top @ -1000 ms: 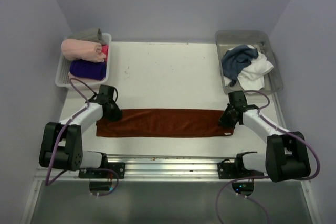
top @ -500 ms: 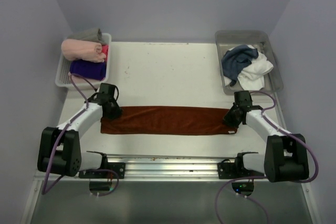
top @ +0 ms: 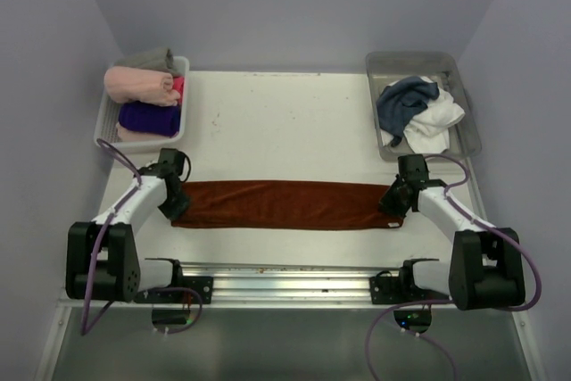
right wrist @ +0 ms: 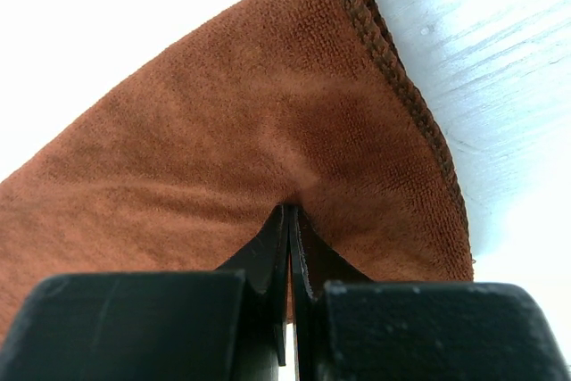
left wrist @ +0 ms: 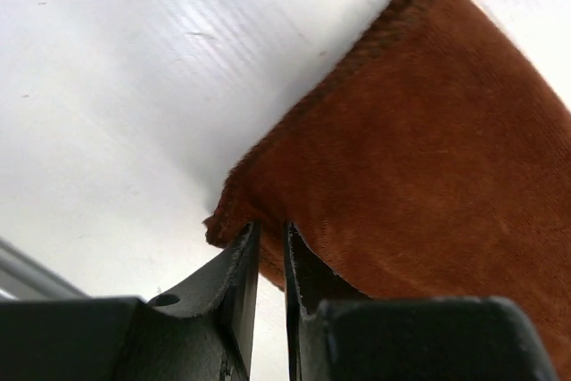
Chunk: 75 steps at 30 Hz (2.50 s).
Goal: Roll the towels
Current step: Fold the towel
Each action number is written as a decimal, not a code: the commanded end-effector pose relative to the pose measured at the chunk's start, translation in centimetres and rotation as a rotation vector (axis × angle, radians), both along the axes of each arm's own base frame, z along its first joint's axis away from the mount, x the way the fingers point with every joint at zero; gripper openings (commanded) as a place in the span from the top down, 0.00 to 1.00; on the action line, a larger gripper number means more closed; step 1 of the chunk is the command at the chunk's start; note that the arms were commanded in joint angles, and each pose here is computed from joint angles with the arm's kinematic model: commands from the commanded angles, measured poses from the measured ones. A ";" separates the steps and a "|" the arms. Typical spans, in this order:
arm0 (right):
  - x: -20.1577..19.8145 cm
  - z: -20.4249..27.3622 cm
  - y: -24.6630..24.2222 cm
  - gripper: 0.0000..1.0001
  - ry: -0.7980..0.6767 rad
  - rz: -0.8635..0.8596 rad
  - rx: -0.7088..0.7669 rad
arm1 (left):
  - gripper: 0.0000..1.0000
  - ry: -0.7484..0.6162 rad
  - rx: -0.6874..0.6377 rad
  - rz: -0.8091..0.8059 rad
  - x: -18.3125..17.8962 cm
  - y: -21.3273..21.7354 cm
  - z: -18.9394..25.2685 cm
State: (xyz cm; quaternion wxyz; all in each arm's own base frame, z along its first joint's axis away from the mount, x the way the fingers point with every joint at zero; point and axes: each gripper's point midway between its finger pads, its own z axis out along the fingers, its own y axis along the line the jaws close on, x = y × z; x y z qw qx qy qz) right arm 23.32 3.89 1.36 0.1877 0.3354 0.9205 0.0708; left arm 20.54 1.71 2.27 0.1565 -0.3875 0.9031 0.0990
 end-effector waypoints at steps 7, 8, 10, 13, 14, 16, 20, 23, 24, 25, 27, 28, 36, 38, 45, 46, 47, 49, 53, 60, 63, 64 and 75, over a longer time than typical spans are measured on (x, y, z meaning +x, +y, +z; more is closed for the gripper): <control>1.4 2.2 -2.6 0.93 -0.031 -0.009 -0.083 | 0.76 0.008 0.024 0.095 -0.1 1.3 0.3; 1.5 2.5 -3.7 0.90 -0.032 -0.048 -0.085 | 0.76 0.036 0.015 0.087 -0.6 1.1 -0.6; 1.5 3.1 -4.4 0.80 -0.045 -0.049 -0.099 | 0.76 0.048 -0.002 0.109 -0.7 1.3 -1.3; 1.1 3.4 -5.7 0.67 -0.042 -0.071 -0.113 | 0.76 0.066 -0.010 0.100 -1.0 1.2 -2.0; 1.1 3.4 -6.0 0.67 -0.043 -0.075 -0.112 | 0.76 0.066 -0.013 0.101 -1.1 1.2 -2.1; 0.9 3.3 -6.7 0.67 -0.034 -0.089 -0.116 | 0.76 0.066 -0.008 0.101 -1.2 1.3 -2.0; 1.1 2.6 -6.8 0.60 -0.010 -0.072 -0.088 | 0.76 0.061 -0.011 0.099 -1.1 1.2 -2.1; 1.1 1.6 -6.5 0.53 0.015 -0.046 -0.069 | 0.76 0.057 -0.018 0.095 -1.0 1.1 -2.3; 0.9 1.2 -6.5 0.52 0.024 -0.042 -0.070 | 0.76 0.058 -0.021 0.091 -1.0 1.0 -2.3; 0.9 1.0 -6.3 0.52 0.025 -0.037 -0.057 | 0.76 0.054 -0.022 0.091 -0.9 1.0 -2.3; 0.6 0.2 -5.8 0.52 0.040 -0.025 -0.034 | 0.76 0.054 -0.024 0.091 -0.8 1.0 -2.4; 0.3 -0.2 -5.6 0.52 0.051 -0.022 -0.026 | 0.77 0.046 -0.025 0.090 -0.6 1.0 -2.2; 0.3 -0.9 -4.3 0.82 0.031 0.004 0.042 | 0.77 0.043 -0.025 0.089 -0.5 1.0 -2.2; 0.8 -0.2 -4.3 0.99 -0.002 0.005 0.044 | 0.77 0.045 -0.027 0.088 -0.5 0.9 -2.3; 1.7 3.7 -5.0 1.00 -0.116 -0.029 -0.002 | 0.78 0.036 -0.082 0.058 -0.5 -0.1 -3.2; 2.0 4.5 -5.2 1.00 -0.138 -0.032 -0.011 | 0.78 0.039 -0.097 0.053 -0.8 -0.4 -3.6; 1.8 5.2 -5.1 1.00 -0.147 -0.035 -0.013 | 0.78 0.037 -0.127 0.041 -0.8 -1.0 -3.8; 1.9 6.1 -5.1 1.00 -0.165 -0.032 -0.016 | 0.79 0.027 -0.149 0.034 -0.7 -1.6 -4.2; 2.8 9.2 -4.6 1.00 -0.243 -0.004 0.000 | 0.79 0.019 -0.187 -0.022 -0.4 -3.7 -4.5; 3.2 14.8 -3.3 1.00 -0.400 0.044 0.035 | 0.80 0.005 -0.237 -0.107 0.9 -6.9 -4.8; 3.1 17.1 -2.3 1.00 -0.465 0.075 0.061 | 0.80 -0.005 -0.256 -0.133 1.1 -8.1 -4.9; 3.2 18.2 -2.0 1.00 -0.494 0.083 0.068 | 0.80 -0.001 -0.259 -0.150 1.0 -8.5 -5.0; 5.6 24.9 8.1 1.00 -0.644 0.301 0.182 | 0.80 -0.013 -0.217 -0.201 0.1 -8.3 -4.0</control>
